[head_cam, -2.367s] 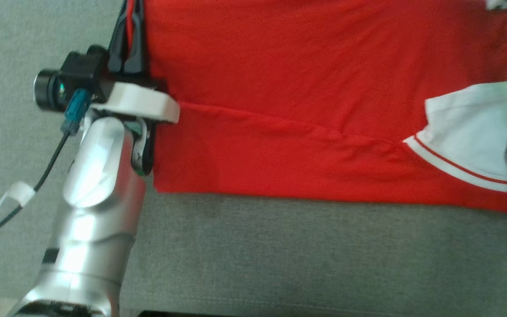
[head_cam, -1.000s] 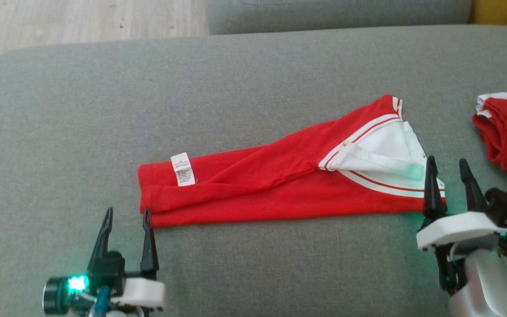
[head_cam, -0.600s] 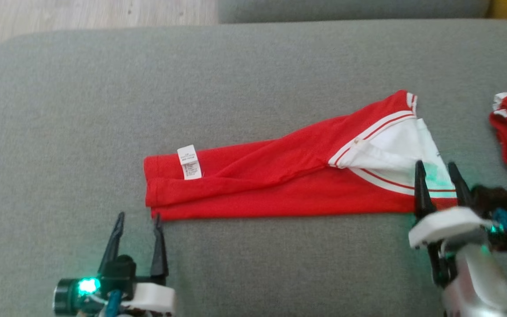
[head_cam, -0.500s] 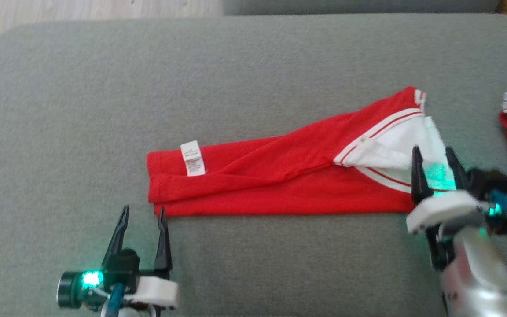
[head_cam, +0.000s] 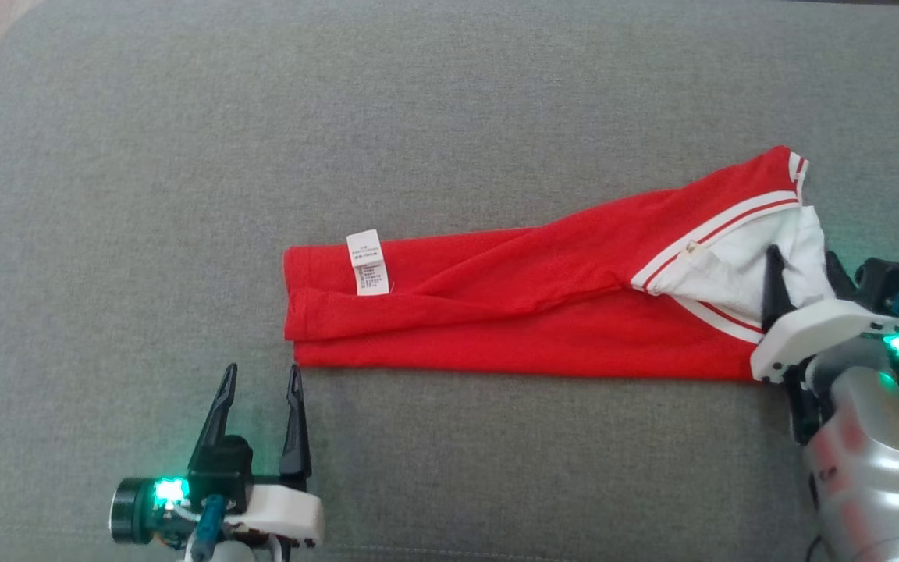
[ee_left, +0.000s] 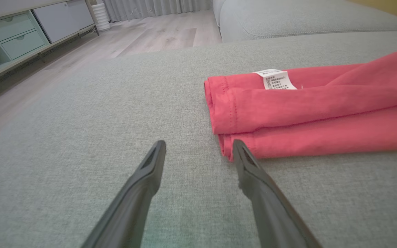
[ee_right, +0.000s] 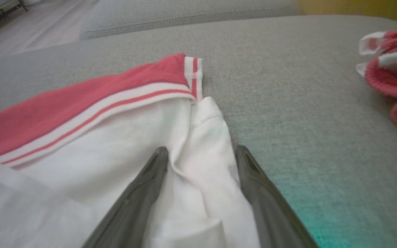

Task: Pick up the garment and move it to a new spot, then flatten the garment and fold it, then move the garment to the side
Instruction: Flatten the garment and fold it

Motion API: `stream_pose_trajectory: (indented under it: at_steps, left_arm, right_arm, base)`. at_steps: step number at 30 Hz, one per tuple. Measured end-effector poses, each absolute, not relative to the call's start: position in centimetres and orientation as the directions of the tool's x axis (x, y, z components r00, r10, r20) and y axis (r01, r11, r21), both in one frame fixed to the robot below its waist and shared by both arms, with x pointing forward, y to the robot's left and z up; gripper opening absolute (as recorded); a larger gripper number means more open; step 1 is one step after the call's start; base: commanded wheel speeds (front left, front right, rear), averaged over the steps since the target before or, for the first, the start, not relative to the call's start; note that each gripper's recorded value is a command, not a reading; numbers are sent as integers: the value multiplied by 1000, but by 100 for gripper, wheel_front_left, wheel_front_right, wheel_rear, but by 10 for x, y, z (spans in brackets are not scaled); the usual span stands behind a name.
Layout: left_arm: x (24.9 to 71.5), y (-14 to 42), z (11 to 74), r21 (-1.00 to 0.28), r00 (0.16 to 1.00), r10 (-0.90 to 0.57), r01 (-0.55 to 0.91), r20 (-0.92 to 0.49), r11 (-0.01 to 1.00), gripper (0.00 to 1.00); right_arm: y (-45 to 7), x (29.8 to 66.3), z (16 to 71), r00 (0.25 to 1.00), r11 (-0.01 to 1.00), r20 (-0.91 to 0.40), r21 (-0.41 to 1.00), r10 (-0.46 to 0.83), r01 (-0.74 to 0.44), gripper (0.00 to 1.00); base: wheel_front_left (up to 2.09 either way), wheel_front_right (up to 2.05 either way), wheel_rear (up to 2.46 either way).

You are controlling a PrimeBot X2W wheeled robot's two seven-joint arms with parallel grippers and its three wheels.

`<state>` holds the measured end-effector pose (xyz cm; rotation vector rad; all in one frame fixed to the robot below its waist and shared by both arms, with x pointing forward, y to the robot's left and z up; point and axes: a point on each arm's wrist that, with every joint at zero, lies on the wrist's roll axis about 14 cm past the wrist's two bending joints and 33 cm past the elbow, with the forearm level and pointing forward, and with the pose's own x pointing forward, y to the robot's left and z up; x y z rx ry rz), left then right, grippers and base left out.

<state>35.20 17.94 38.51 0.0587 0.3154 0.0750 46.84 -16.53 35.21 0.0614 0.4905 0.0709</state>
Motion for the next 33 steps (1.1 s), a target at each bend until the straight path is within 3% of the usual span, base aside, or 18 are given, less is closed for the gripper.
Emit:
stream_pose_trajectory:
  at_steps: [2, 12, 19, 25, 33]
  left_arm:
    - [353, 178, 385, 68, 949, 79, -61, -306, 996, 100]
    - [361, 169, 394, 61, 960, 49, -33, -276, 998, 100]
    - [358, 164, 402, 54, 967, 30, -17, -253, 998, 100]
    - [347, 158, 404, 48, 968, 7, 5, -252, 999, 100]
    - [326, 175, 406, 50, 965, 70, -59, -254, 997, 100]
  right_arm:
    - [-162, 468, 352, 877, 994, -472, 98, 92, -51, 0]
    - [-176, 461, 364, 903, 988, -426, 155, 53, 15, 0]
    - [-188, 463, 412, 967, 989, -252, 145, 39, -2, 0]
    - [-105, 455, 444, 959, 946, -134, 245, 249, -211, 0]
    - [4, 432, 456, 841, 807, -86, 348, 534, -476, 0]
  base:
    - [0, 0, 0]
    - [0, 0, 0]
    - [0, 0, 0]
    - [0, 0, 0]
    - [0, 0, 0]
